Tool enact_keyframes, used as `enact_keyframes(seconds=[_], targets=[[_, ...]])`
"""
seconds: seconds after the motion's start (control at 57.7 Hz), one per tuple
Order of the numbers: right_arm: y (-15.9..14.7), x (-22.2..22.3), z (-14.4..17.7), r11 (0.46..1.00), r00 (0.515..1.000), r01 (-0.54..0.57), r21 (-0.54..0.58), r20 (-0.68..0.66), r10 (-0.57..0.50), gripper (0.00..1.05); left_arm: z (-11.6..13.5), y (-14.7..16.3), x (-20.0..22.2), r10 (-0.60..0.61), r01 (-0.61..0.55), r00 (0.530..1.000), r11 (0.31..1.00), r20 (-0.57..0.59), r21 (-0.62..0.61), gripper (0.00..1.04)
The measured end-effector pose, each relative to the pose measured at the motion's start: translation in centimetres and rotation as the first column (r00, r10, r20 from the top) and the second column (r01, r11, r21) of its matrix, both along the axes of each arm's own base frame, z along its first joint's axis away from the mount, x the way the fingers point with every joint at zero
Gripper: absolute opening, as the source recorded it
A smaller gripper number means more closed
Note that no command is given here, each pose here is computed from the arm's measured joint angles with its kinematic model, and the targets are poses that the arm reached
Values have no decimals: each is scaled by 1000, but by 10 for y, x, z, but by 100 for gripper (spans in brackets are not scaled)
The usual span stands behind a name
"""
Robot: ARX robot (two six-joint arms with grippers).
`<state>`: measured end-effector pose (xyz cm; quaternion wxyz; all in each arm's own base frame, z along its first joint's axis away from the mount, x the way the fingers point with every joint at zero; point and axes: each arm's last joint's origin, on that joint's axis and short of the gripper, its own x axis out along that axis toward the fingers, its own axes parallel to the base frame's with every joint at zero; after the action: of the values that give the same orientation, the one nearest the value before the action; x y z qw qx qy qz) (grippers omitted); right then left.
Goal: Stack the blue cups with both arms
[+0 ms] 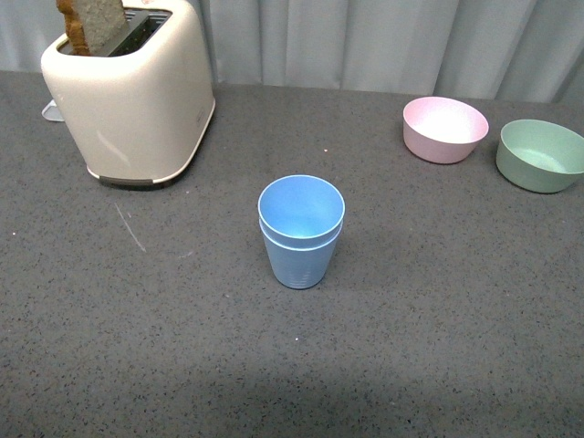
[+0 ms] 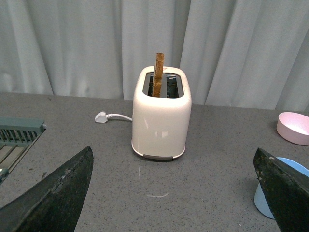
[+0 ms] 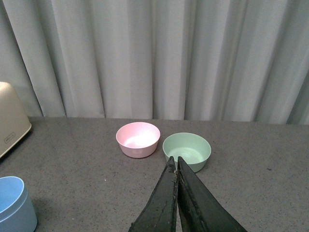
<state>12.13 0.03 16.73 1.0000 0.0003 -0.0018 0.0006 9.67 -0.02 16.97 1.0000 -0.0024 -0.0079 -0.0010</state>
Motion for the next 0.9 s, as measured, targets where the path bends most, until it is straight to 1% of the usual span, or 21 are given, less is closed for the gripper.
enact_keyframes(seconds=[0.676,0.763,0.832,0.902], targets=[[0,-13,0,1000,1000,0,0,3,0,1,0,0,0,0,0,1000,1000,0,0,98],[0,-20,-5,1000,999,-3,0,-32,3,1,0,0,0,0,0,1000,1000,0,0,98],[0,-23,-3,1000,1000,-3,0,-3,3,1,0,0,0,0,0,1000,1000,0,0,98],[0,-24,-3,1000,1000,-3,0,-2,3,1,0,0,0,0,0,1000,1000,0,0,98]])
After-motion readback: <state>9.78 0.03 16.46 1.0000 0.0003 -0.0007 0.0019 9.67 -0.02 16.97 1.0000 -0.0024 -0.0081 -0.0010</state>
